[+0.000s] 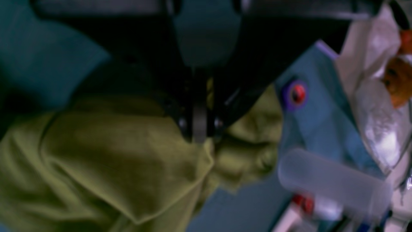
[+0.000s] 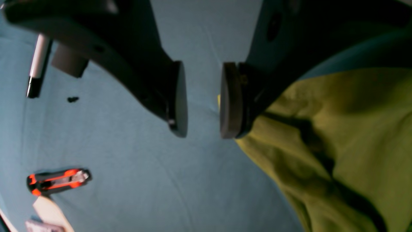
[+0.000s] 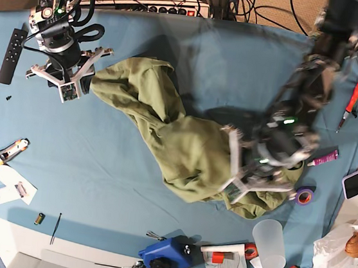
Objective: Layout the t-shirt on the table in an organized manner, then fold the t-shirt properly
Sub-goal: 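Pull the grasped fabric away from the pile with the left gripper, then grasp the shirt's loose end with the right gripper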
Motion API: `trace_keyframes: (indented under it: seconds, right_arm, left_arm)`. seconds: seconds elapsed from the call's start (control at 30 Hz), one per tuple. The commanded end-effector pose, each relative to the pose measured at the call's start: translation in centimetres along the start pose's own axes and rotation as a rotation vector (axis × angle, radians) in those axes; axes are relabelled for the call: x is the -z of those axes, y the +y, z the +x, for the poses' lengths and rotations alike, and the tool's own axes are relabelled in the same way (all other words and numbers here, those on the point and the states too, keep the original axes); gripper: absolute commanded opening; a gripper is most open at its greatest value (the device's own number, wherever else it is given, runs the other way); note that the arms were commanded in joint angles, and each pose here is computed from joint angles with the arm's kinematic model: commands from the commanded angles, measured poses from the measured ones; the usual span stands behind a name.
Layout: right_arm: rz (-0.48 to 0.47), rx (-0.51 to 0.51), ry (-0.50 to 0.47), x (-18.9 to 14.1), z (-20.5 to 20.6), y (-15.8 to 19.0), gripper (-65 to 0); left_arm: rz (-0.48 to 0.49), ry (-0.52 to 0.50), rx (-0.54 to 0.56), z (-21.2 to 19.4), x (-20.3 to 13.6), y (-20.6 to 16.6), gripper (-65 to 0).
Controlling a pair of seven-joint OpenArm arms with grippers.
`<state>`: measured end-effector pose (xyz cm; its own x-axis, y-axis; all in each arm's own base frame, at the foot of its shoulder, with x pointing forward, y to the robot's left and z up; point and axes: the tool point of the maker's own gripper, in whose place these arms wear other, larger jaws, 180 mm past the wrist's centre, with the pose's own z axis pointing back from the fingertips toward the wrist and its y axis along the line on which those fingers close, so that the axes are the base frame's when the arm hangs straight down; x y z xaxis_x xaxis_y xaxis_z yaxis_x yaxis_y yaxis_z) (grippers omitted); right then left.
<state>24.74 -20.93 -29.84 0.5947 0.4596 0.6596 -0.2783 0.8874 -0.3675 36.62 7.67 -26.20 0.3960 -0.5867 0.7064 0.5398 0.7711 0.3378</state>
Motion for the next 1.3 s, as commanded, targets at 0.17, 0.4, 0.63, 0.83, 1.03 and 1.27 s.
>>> trace_keyframes:
  seconds: [0.17,0.4,0.63,0.83,1.03,1.27]
  right_arm:
    - [-0.033,-0.032,-0.015,-0.4,0.4,-0.8,-46.9]
    - [-0.066,-0.053,0.014,-0.5,-0.4,-1.2,-46.9]
    - [-0.074,-0.063,0.025,-0.5,-0.6,-1.3,-46.8]
    - [0.039,-0.062,0.053,-1.0,-2.4,1.3,-28.7]
    - [0.043,-0.012,0.023,-1.0,-1.9,1.4,-28.7]
    - [0.058,0.057,-0.039,1.5,-0.2,0.5,-28.8]
  left_arm:
    - [0.020,0.022,-0.027,-3.9,-3.4,2.0,-65.0]
    - [0.113,0.098,-0.065,-8.5,-7.4,4.2,-65.0]
    - [0.164,0.221,-0.123,-13.4,-10.3,4.6,-65.0]
    - [0.141,0.331,-0.153,-17.4,-11.8,3.0,-65.0]
    - [0.088,0.386,-0.142,-19.3,-12.4,1.2,-65.0]
    - [0.087,0.388,-0.142,-19.3,-12.5,1.1,-65.0]
